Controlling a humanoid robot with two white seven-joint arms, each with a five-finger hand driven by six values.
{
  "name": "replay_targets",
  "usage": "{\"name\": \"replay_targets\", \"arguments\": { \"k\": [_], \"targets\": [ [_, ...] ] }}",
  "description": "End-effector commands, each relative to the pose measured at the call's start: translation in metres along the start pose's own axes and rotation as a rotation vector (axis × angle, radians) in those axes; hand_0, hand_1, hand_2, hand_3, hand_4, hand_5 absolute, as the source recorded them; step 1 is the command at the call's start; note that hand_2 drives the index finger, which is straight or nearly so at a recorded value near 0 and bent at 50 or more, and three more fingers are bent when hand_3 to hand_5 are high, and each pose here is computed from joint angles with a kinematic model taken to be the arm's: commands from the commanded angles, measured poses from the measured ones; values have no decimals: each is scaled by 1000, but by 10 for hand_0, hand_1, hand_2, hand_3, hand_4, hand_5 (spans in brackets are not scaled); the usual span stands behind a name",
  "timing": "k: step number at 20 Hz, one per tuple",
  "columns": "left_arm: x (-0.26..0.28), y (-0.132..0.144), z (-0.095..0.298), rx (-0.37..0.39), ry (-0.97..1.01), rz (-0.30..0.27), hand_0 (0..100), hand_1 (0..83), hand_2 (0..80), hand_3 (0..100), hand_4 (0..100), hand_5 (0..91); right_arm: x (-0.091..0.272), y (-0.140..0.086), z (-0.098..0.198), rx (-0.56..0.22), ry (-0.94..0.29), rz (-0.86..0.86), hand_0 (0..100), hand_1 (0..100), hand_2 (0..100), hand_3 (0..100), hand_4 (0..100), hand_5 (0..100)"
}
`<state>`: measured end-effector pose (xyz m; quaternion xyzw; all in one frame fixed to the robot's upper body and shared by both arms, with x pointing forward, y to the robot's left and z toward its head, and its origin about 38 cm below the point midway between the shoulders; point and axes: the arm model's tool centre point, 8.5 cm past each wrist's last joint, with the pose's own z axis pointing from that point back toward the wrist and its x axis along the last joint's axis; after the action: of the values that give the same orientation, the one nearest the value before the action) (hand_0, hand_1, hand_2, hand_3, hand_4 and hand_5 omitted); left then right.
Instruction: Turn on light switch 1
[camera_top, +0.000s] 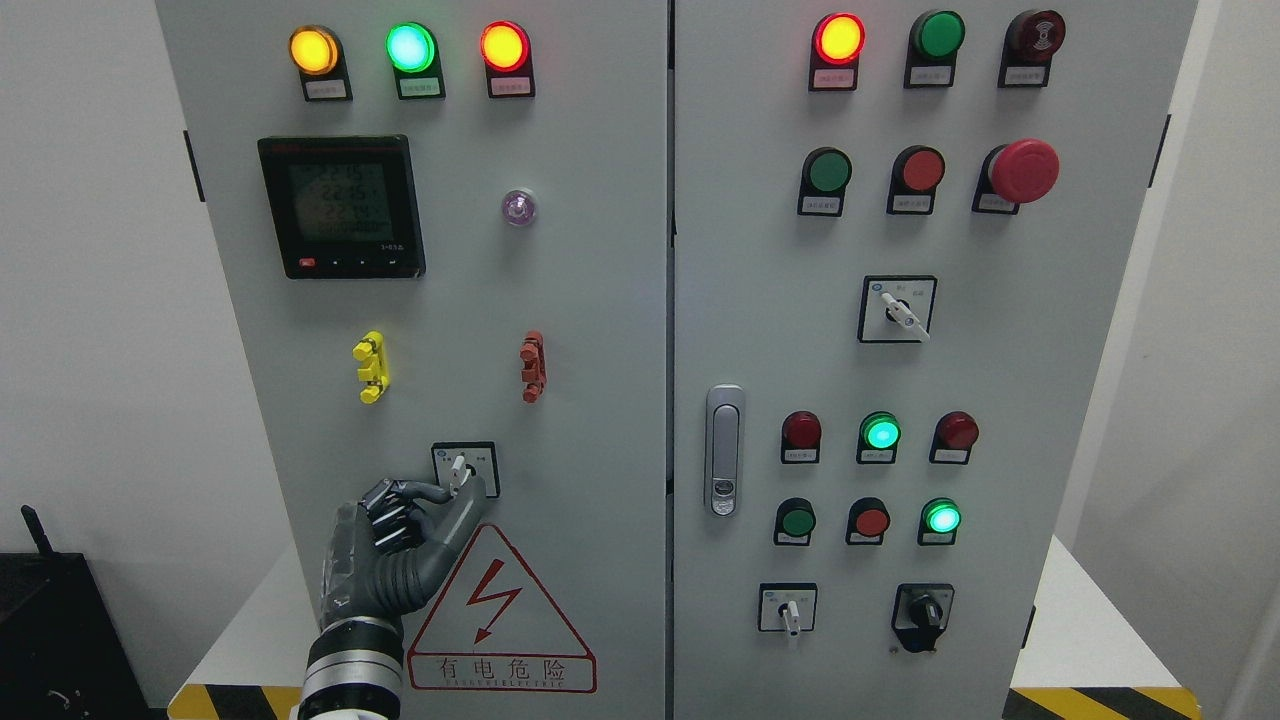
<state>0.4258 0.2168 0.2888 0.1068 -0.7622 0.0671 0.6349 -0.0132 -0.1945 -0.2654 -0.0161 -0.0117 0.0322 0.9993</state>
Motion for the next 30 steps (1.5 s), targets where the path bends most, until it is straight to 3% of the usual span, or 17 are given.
{"name": "replay_targets", "arguments": {
  "k": [1,30],
  "targets": [
    [0,-3,-1,-3,3,7,84,694,607,964,987,880,0,0,0,1,2,-24,0,0,0,0,0,0],
    [4,-5,-3,6,15,-1,102,663,616,992,1000,880,0,0,0,1,2,-24,0,0,0,0,0,0]
  ]
}}
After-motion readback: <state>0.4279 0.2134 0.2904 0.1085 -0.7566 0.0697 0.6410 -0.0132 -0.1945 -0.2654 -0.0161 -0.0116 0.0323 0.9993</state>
